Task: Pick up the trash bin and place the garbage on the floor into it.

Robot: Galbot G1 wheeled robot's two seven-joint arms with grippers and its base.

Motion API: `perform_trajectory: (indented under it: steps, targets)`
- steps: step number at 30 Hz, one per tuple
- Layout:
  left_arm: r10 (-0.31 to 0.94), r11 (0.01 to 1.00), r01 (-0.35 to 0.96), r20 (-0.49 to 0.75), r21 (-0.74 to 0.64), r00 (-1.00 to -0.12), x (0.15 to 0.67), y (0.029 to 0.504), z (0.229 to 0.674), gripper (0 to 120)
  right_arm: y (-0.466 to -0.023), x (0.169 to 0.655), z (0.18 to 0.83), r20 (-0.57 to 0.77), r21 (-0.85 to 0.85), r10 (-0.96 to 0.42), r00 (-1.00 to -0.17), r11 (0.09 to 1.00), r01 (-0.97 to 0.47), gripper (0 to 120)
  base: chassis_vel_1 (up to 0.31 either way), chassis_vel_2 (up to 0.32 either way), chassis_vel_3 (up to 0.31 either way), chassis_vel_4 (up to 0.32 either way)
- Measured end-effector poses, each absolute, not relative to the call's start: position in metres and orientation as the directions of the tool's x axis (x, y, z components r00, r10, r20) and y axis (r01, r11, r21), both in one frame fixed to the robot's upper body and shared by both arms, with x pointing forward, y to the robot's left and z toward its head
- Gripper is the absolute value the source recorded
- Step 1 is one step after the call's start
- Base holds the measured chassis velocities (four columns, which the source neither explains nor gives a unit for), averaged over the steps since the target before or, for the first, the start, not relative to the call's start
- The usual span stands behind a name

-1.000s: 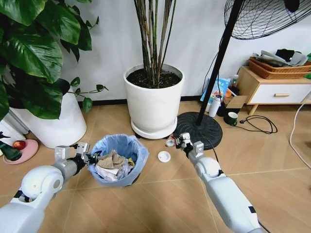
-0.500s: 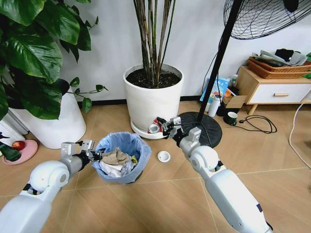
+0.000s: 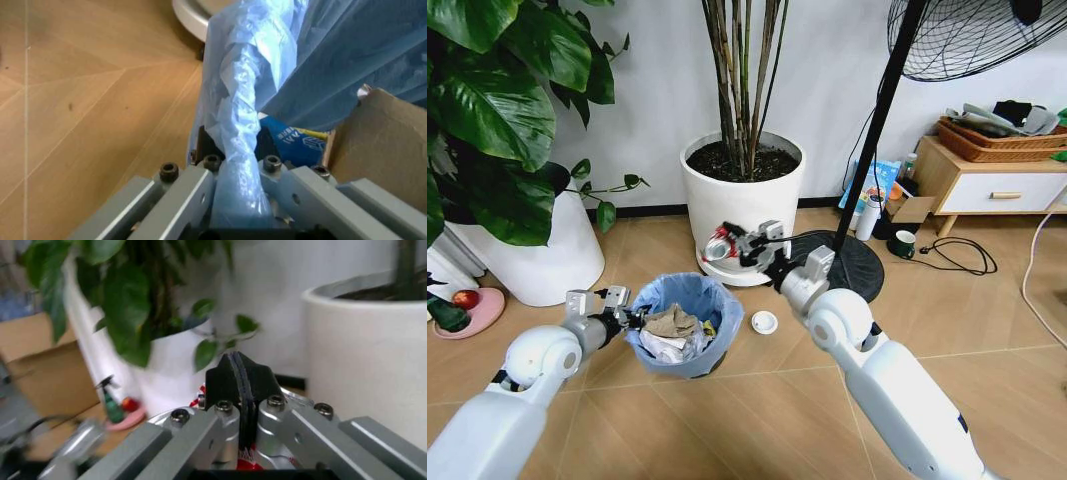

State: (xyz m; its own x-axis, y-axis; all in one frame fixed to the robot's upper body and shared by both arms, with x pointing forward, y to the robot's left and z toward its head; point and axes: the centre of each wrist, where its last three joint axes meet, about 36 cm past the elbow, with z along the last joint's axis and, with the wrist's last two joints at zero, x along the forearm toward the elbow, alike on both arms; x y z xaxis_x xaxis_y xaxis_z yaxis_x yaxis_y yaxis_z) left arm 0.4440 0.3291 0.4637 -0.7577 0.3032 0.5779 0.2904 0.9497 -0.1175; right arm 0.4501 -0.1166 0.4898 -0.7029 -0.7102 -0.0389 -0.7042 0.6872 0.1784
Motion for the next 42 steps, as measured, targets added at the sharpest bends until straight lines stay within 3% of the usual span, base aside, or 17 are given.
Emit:
perform_trajectory:
  steps: [9, 18, 23, 24, 27, 28, 29, 32, 36, 42]
  targets:
    - [0.314, 0.945, 0.306, 0.569, -0.113, -0.76, 0.447, 0.326, 0.471, 0, -0.089, 0.436, 0.47, 0.034, 0.165, -0.766, -0.642, 0.637, -0.753, 0, 0.0, 0.0, 0.0, 0.0]
    - [0.315, 0.945, 0.307, 0.568, -0.114, -0.76, 0.447, 0.325, 0.471, 0, -0.085, 0.436, 0.463, 0.054, 0.163, -0.764, -0.643, 0.642, -0.749, 33, 0.0, 0.0, 0.0, 0.0]
    - [0.308, 0.948, 0.3, 0.567, -0.11, -0.764, 0.446, 0.329, 0.473, 0, -0.091, 0.442, 0.471, 0.033, 0.169, -0.716, -0.698, 0.692, -0.702, 50, 0.0, 0.0, 0.0, 0.0]
    - [0.298, 0.95, 0.293, 0.568, -0.103, -0.767, 0.445, 0.333, 0.474, 0, -0.1, 0.449, 0.476, 0.02, 0.169, -0.682, -0.731, 0.723, -0.67, 56, 0.0, 0.0, 0.0, 0.0]
    - [0.289, 0.953, 0.287, 0.57, -0.096, -0.769, 0.444, 0.336, 0.475, 0, -0.113, 0.457, 0.478, 0.017, 0.168, -0.641, -0.767, 0.759, -0.63, 63, 0.0, 0.0, 0.0, 0.0]
    - [0.28, 0.955, 0.284, 0.574, -0.086, -0.769, 0.443, 0.341, 0.476, 0, -0.131, 0.467, 0.474, 0.033, 0.161, -0.58, -0.814, 0.807, -0.569, 71, 0.0, 0.0, 0.0, 0.0]
    - [0.28, 0.955, 0.284, 0.574, -0.086, -0.769, 0.443, 0.341, 0.476, 0, -0.131, 0.467, 0.474, 0.033, 0.161, -0.58, -0.814, 0.807, -0.569, 71, 0.0, 0.0, 0.0, 0.0]
    - [0.261, 0.96, 0.27, 0.575, -0.072, -0.776, 0.44, 0.351, 0.482, 0, -0.181, 0.488, 0.445, 0.12, 0.14, -0.449, -0.885, 0.891, -0.433, 86, 0.0, 0.0, 0.0, 0.0]
    - [0.249, 0.964, 0.256, 0.572, -0.069, -0.782, 0.437, 0.358, 0.485, 0, -0.225, 0.497, 0.4, 0.242, 0.115, -0.377, -0.894, 0.926, -0.359, 98, 0.0, 0.0, 0.0, 0.0]
    - [0.244, 0.967, 0.245, 0.563, -0.076, -0.79, 0.434, 0.361, 0.491, 0, -0.255, 0.494, 0.328, 0.374, 0.117, -0.343, -0.862, 0.939, -0.324, 100, 0.0, 0.0, 0.0, 0.0]
